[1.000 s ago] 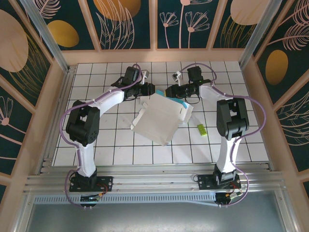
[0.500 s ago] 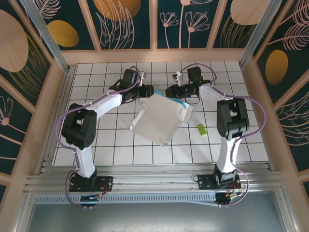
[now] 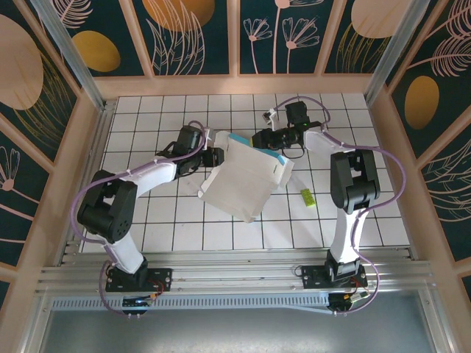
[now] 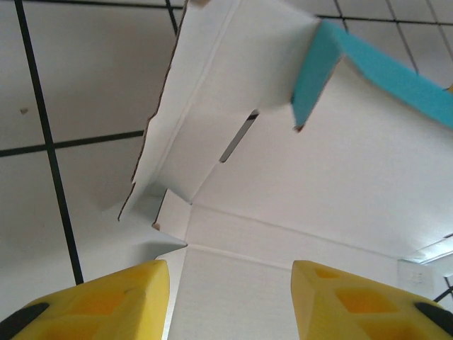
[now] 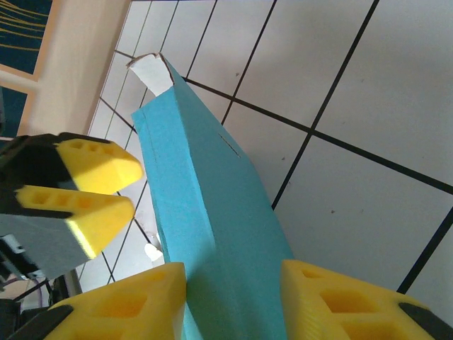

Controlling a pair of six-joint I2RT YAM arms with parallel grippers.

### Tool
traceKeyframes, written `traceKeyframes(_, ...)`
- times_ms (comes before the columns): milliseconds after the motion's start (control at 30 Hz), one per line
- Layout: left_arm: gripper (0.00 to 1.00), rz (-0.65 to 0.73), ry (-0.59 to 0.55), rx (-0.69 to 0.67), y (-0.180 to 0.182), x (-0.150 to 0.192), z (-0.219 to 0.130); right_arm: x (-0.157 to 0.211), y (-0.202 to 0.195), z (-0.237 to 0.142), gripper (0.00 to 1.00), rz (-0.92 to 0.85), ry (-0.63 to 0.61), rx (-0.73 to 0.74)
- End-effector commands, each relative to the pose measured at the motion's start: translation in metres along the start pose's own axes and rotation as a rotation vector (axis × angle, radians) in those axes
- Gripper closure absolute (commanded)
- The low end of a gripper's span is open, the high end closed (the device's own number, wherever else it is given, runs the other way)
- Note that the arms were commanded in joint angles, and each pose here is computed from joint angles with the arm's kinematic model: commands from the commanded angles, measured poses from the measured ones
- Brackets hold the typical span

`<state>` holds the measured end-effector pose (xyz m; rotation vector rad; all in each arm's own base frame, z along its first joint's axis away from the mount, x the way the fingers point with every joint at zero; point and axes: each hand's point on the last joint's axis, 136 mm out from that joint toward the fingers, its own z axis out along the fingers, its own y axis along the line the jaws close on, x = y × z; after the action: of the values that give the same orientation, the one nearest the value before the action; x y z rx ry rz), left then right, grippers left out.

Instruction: Fold the paper box

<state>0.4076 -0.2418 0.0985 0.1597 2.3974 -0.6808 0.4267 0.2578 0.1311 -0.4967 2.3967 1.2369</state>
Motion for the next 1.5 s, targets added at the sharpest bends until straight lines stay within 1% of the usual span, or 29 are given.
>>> traceKeyframes(0,0.52,0.026,0.003,-0.016,0.006,0.004,0.014,0.006,0.005,0.0,0.6,-0.001,0.016,0.013)
traceKeyframes(200,0.52,0.021,0.048,-0.044,0.017,0.009,0.042,0.005,0.006,-0.001,0.6,0.0,0.017,0.016)
traceKeyframes(433,0.52,0.028,0.055,-0.076,0.026,0.009,0.061,0.005,0.006,-0.001,0.6,-0.001,0.016,0.015)
traceKeyframes(533,0.54,0.027,0.062,-0.078,0.028,0.01,0.068,0.006,0.007,-0.001,0.6,0.0,0.018,0.013)
traceKeyframes(733,0.7,0.042,0.048,-0.013,0.016,0.004,0.067,0.007,0.006,0.0,0.6,0.002,0.018,0.016)
traceKeyframes(867,0.73,0.08,0.037,0.053,0.003,0.002,0.063,0.007,0.006,0.0,0.6,0.003,0.016,0.015)
traceKeyframes(1033,0.73,0.097,0.05,0.118,-0.006,0.009,0.066,0.007,0.005,0.002,0.6,0.007,0.016,0.015)
traceKeyframes(1267,0.69,0.06,0.084,0.191,-0.012,0.023,0.073,0.007,0.005,0.001,0.6,0.006,0.015,0.018)
traceKeyframes(1367,0.68,0.048,0.087,0.192,-0.01,0.027,0.073,0.008,0.005,0.001,0.6,0.006,0.017,0.022)
traceKeyframes(1467,0.66,0.055,0.046,0.169,-0.01,0.019,0.062,0.01,0.005,0.0,0.6,0.006,0.019,0.023)
